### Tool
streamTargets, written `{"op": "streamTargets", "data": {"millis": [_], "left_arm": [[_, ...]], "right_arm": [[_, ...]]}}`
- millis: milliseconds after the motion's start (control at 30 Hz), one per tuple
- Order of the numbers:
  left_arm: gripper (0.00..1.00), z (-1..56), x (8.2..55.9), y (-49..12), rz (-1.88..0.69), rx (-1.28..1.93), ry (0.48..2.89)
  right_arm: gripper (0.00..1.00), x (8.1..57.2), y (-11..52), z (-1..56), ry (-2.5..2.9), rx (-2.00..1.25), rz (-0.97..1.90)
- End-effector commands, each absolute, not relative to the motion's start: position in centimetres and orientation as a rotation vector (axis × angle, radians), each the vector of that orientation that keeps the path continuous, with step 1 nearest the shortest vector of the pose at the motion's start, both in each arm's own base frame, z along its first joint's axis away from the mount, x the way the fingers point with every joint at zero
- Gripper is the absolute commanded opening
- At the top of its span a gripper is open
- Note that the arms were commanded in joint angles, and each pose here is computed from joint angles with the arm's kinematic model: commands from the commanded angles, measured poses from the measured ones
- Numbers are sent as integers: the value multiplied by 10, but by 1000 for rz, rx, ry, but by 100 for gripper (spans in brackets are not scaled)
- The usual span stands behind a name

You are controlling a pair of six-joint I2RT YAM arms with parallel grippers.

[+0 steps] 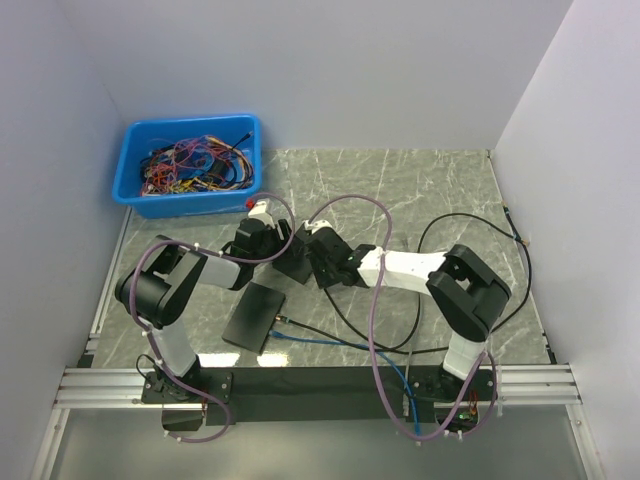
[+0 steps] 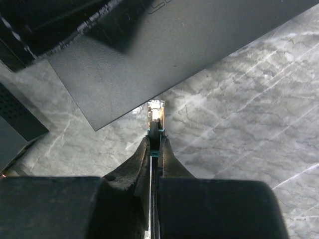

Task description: Insert the plug into the switch port

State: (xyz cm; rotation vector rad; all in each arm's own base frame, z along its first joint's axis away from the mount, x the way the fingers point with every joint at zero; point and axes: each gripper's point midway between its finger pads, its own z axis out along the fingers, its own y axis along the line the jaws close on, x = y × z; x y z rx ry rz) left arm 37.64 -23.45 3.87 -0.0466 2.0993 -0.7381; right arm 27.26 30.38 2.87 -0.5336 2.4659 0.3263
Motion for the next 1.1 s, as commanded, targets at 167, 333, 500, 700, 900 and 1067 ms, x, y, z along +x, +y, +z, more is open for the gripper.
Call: {"op": "streamTargets", "data": {"millis": [167,333,500,700,900,1067], "left_arm": [[68,21,367,-233,-719,-48,2161],[68,20,366,-233,-717,-47,2164],[68,19,367,-233,-717,-48,2168],[68,19,368,-234,-716,-42,2167],[68,20,367,-235,-726,-28,2166],[68,18,365,-239,-744,2,2176]], "right_arm": [[0,287,324,42,2413,-530,366],[0,285,328,39,2419,-535,390],[0,285,329,43,2407,-536,411],[0,283,335,52,2379,-560,451],[0,275,344,50,2367,-625,483],[0,276,343,51,2352,-651,473]]}}
